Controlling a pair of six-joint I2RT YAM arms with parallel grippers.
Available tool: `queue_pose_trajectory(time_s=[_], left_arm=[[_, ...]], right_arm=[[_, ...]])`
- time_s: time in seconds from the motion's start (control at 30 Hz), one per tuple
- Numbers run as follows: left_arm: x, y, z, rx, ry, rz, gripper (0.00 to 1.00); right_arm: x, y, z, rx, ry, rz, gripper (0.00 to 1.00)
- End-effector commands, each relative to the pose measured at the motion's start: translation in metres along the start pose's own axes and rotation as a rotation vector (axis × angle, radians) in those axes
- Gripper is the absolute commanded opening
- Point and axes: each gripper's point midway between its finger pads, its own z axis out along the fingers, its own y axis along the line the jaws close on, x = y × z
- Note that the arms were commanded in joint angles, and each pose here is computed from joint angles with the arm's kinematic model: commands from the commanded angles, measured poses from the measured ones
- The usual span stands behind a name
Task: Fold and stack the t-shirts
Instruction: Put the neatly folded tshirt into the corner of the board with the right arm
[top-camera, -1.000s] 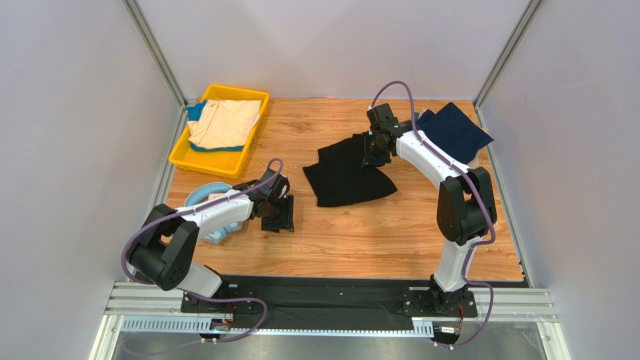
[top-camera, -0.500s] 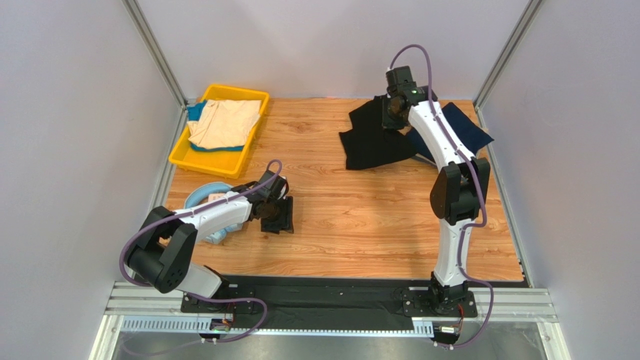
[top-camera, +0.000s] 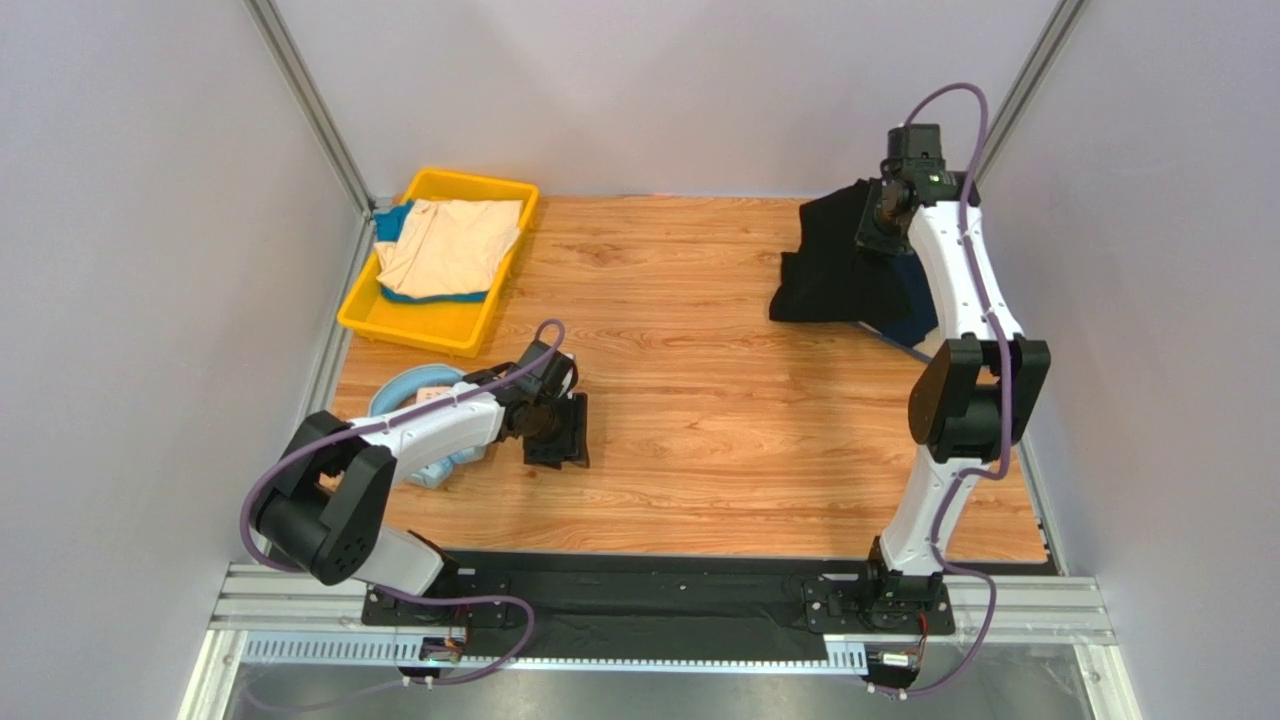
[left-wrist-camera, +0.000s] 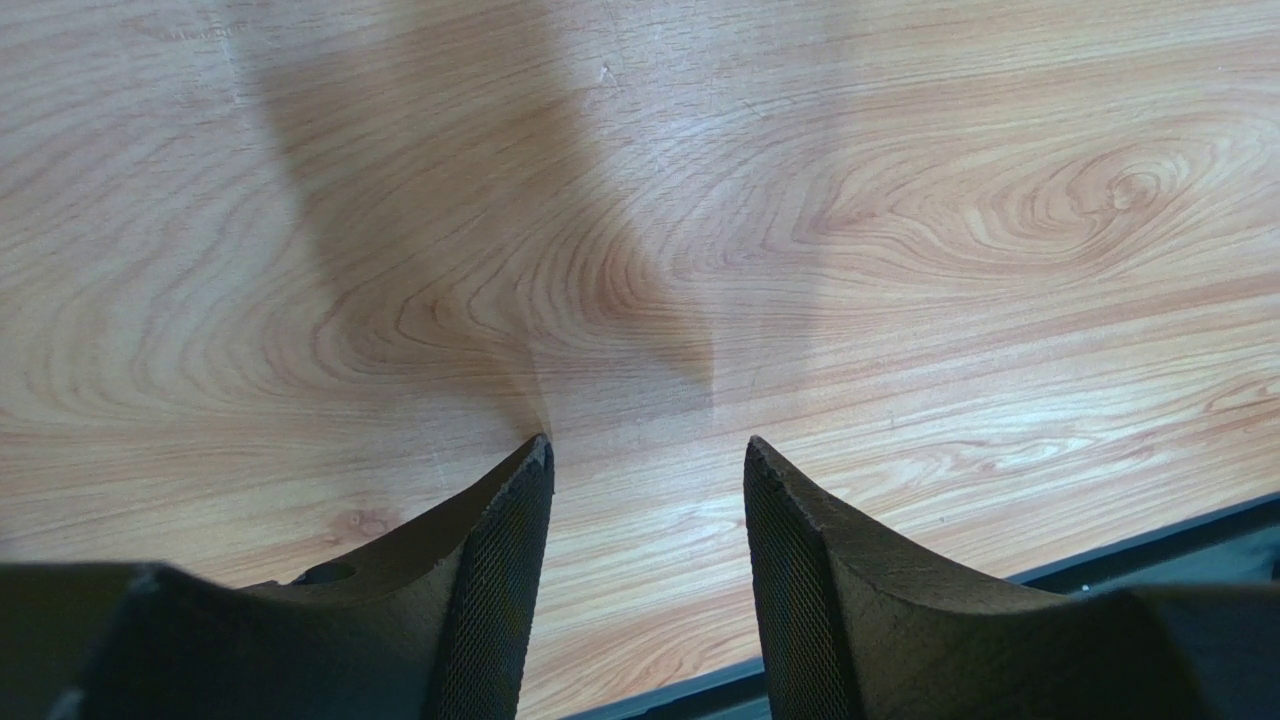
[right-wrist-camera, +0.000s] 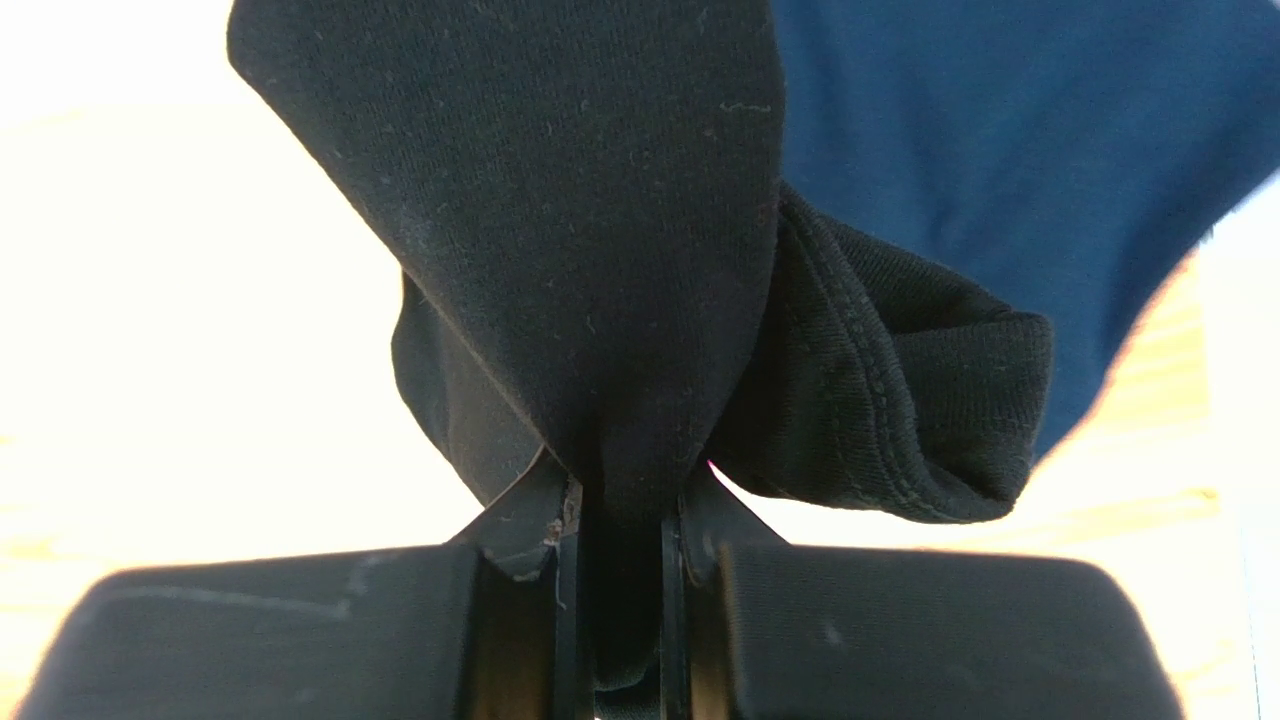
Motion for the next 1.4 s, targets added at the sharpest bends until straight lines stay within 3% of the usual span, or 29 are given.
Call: queue_pose_trajectory(time_s=[0.0,0.23,0.6,0.87,1.1,1.23,1.33,1.37], left_arm=[[0.003,0.001,0.005,-0.001,0.024,0.009,0.57],[0.004,-0.002,0.007,0.014,0.037,0.006,0.56],[-0.001,-0.008,-0.001,0.040,0.017,0.011,0.56],[0.002,-0.006,-0.001,0.029,0.028,0.015,0.56],[0.006,-0.002,-0.003,0.019,0.031,0.018,0.56],[0.006,-0.003,-0.003,0.020,0.040,0.026,0.56],[0.005,-0.004,-0.004,0.024,0.042,0.028,0.55],[0.005,-0.004,-0.003,0.024,0.043,0.029,0.55]], right_arm=[[-0.051,-0.003,-0.065,-0.071,-0.212,0.059,0.00],[-0.058,-0.037,-0.079,-0.013,-0.249,0.141,0.00],[-0.037,-0.090,-0.037,0.067,-0.166,0.314,0.00],[-0.036,-0.099,0.012,0.037,-0.075,0.355,0.00],[-0.035,-0.108,0.022,0.069,-0.045,0.381,0.00],[-0.036,-0.115,0.020,0.097,-0.031,0.385,0.49],[-0.026,-0.124,0.011,0.160,-0.018,0.393,0.50],[-0.028,-0.126,-0.002,0.171,-0.043,0.398,0.55]])
